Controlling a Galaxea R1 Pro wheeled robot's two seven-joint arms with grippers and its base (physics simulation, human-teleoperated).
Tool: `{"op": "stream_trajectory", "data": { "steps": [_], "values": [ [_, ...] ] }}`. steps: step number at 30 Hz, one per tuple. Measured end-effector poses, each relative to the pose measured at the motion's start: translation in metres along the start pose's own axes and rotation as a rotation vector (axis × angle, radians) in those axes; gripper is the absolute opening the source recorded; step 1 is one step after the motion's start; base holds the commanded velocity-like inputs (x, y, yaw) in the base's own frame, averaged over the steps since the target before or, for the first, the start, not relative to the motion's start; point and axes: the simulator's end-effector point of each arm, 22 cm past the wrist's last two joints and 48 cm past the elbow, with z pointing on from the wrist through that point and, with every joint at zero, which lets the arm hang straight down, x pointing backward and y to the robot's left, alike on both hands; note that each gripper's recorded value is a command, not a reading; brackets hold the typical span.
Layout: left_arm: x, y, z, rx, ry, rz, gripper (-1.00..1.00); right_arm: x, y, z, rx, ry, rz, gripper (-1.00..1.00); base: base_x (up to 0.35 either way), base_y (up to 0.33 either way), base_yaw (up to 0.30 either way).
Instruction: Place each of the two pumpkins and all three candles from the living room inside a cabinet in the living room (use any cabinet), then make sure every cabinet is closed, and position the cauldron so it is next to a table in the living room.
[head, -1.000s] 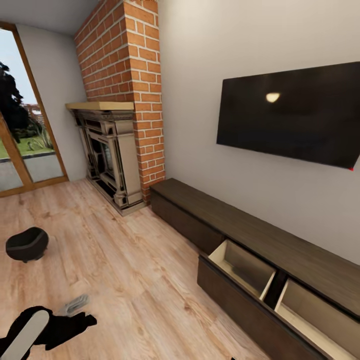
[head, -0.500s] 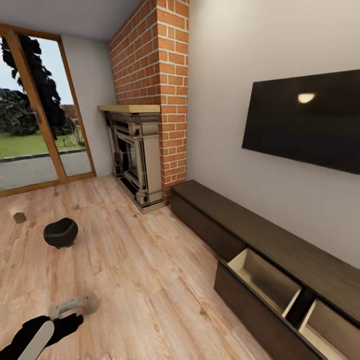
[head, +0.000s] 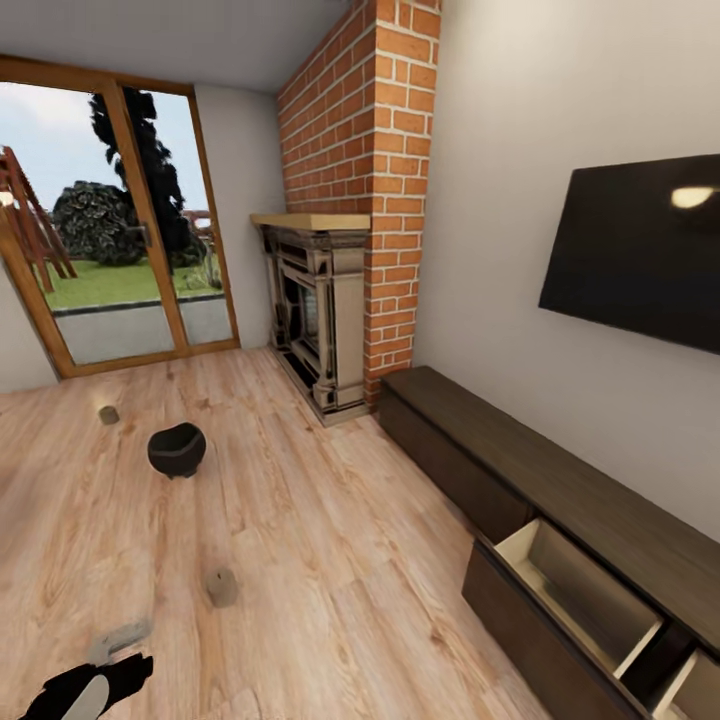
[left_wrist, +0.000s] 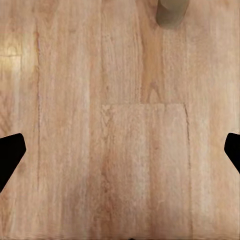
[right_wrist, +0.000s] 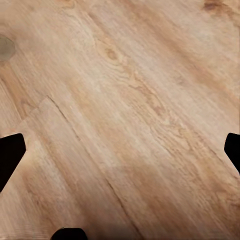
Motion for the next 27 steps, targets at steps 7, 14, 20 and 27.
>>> {"op": "stream_trajectory", "data": {
  "steps": [7, 14, 20, 27],
  "values": [
    [0.014, 0.002, 0.000, 0.006, 0.011, 0.021, 1.00, -0.003, 0.010, -0.009, -0.010, 0.005, -0.017, 1.00, 0.000, 0.000, 0.214],
    [0.008, 0.000, -0.009, 0.021, 0.004, 0.018, 1.00, -0.008, 0.014, -0.018, -0.010, 0.005, -0.019, 1.00, 0.000, 0.000, 0.036],
    [0.003, 0.001, -0.017, 0.022, 0.004, 0.018, 1.00, -0.017, 0.020, -0.026, -0.021, -0.003, -0.018, 1.00, 0.000, 0.000, 0.002],
    [-0.004, 0.001, -0.027, 0.026, -0.001, 0.017, 1.00, -0.029, 0.026, -0.035, -0.028, -0.027, -0.020, 1.00, 0.000, 0.000, 0.128]
  ]
}}
